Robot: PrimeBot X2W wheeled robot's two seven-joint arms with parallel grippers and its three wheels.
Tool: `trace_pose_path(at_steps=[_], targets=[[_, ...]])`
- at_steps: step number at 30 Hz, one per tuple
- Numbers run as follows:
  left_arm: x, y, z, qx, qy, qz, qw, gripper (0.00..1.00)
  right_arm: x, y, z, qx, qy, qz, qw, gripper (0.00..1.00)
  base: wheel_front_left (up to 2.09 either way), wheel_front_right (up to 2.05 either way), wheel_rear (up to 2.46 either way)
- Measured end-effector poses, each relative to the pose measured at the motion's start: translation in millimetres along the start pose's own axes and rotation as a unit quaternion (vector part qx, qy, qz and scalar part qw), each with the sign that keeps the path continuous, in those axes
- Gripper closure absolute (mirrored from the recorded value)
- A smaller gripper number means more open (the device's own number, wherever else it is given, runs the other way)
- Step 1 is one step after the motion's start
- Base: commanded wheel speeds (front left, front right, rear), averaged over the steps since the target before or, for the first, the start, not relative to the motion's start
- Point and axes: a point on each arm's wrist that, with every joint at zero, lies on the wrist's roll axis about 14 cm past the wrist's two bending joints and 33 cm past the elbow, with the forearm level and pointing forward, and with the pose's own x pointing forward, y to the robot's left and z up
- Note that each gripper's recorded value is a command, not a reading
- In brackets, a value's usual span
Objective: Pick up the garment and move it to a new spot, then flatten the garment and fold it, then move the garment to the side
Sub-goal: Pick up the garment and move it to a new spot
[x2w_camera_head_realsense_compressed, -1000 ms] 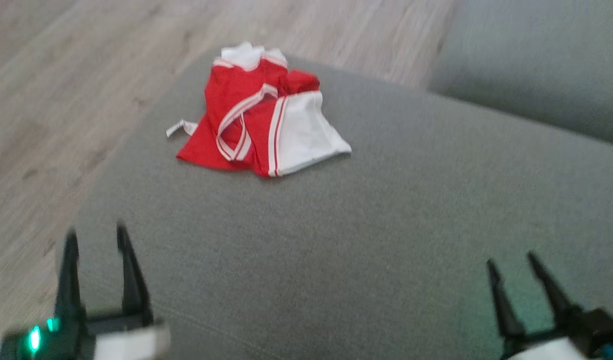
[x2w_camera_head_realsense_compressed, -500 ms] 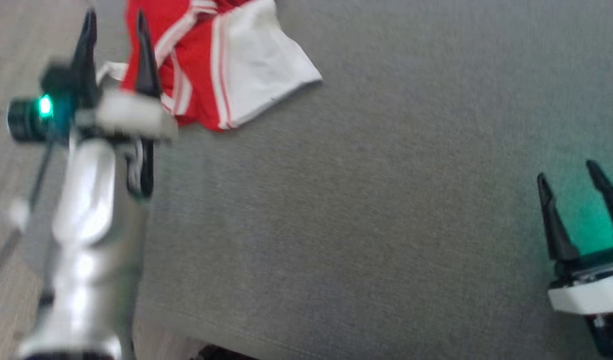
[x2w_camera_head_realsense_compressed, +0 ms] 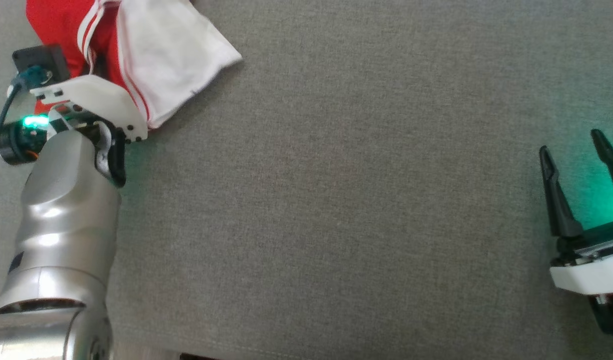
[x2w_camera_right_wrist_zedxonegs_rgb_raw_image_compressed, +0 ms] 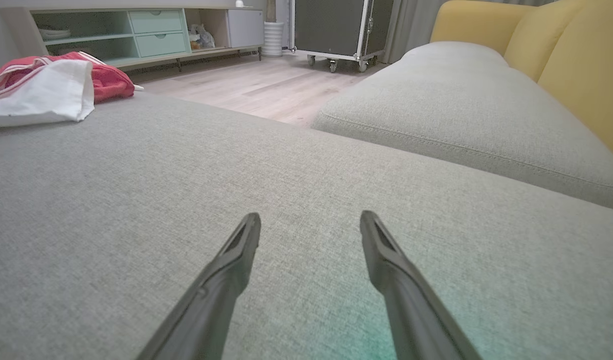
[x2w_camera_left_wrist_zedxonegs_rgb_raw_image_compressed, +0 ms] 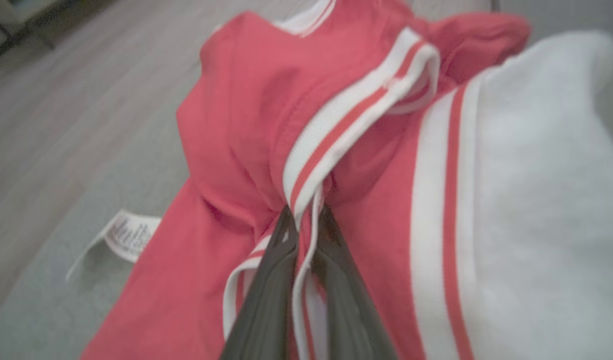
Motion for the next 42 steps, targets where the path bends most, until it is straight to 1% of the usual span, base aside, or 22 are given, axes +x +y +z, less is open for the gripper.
trace_pose_path(at_steps=[3, 6, 10, 14, 15, 17, 20, 23, 25, 28, 31, 35, 37, 39, 42], targets=[[-7, 2, 28, 0.028, -0.073, -0.009, 0.997, 1.0, -3, 3, 7, 0.006, -0.007, -0.007, 1.0, 0.0, 0.0, 0.0, 0.0], [-21, 2, 68, 0.056, -0.146, -0.024, 0.987, 1.0, -7, 8, 18, 0.012, -0.018, -0.012, 1.0, 0.0, 0.0, 0.0, 0.0], [-51, -20, 134, 0.086, -0.239, -0.061, 0.965, 1.0, -17, 22, 39, 0.023, -0.04, -0.015, 0.999, 0.0, 0.0, 0.0, 0.0], [-94, -49, 186, 0.117, -0.318, -0.101, 0.935, 1.0, -33, 31, 64, 0.033, -0.067, -0.029, 0.997, 0.0, 0.0, 0.0, 0.0], [-94, -49, 186, 0.117, -0.318, -0.101, 0.935, 1.0, -33, 31, 64, 0.033, -0.067, -0.029, 0.997, 0.0, 0.0, 0.0, 0.0], [-117, -65, 207, 0.129, -0.353, -0.122, 0.919, 1.0, -44, 33, 76, 0.036, -0.081, -0.041, 0.995, 0.0, 0.0, 0.0, 0.0], [-153, -98, 236, 0.141, -0.402, -0.16, 0.89, 1.0, -68, 29, 87, 0.045, -0.097, -0.071, 0.992, 0.0, 0.0, 0.0, 0.0], [-187, -142, 254, 0.154, -0.434, -0.207, 0.863, 1.0, -97, 22, 85, 0.056, -0.098, -0.108, 0.988, 0.0, 0.0, 0.0, 0.0], [-209, -173, 258, 0.156, -0.448, -0.244, 0.846, 1.0, -116, 17, 85, 0.061, -0.101, -0.133, 0.984, 0.0, 0.0, 0.0, 0.0], [-237, -222, 250, 0.162, -0.453, -0.302, 0.823, 1.0, -141, 4, 90, 0.063, -0.115, -0.173, 0.976, 0.0, 0.0, 0.0, 0.0], [-259, -271, 224, 0.187, -0.449, -0.362, 0.795, 1.0, -163, -5, 92, 0.067, -0.125, -0.206, 0.968, 0.0, 0.0, 0.0, 0.0], [-269, -325, 165, 0.222, -0.404, -0.434, 0.774, 1.0, -186, -15, 90, 0.069, -0.128, -0.243, 0.959, 0.0, 0.0, 0.0, 0.0], [-267, -345, 129, 0.235, -0.374, -0.465, 0.767, 1.0, -191, -19, 86, 0.078, -0.125, -0.256, 0.955, 0.0, 0.0, 0.0, 0.0], [-261, -359, 89, 0.247, -0.348, -0.494, 0.757, 1.0, -190, -20, 80, 0.087, -0.116, -0.261, 0.954, 0.0, 0.0, 0.0, 0.0], [-238, -365, 26, 0.251, -0.287, -0.52, 0.764, 1.0, -179, -19, 73, 0.098, -0.103, -0.255, 0.956, 0.0, 0.0, 0.0, 0.0]])
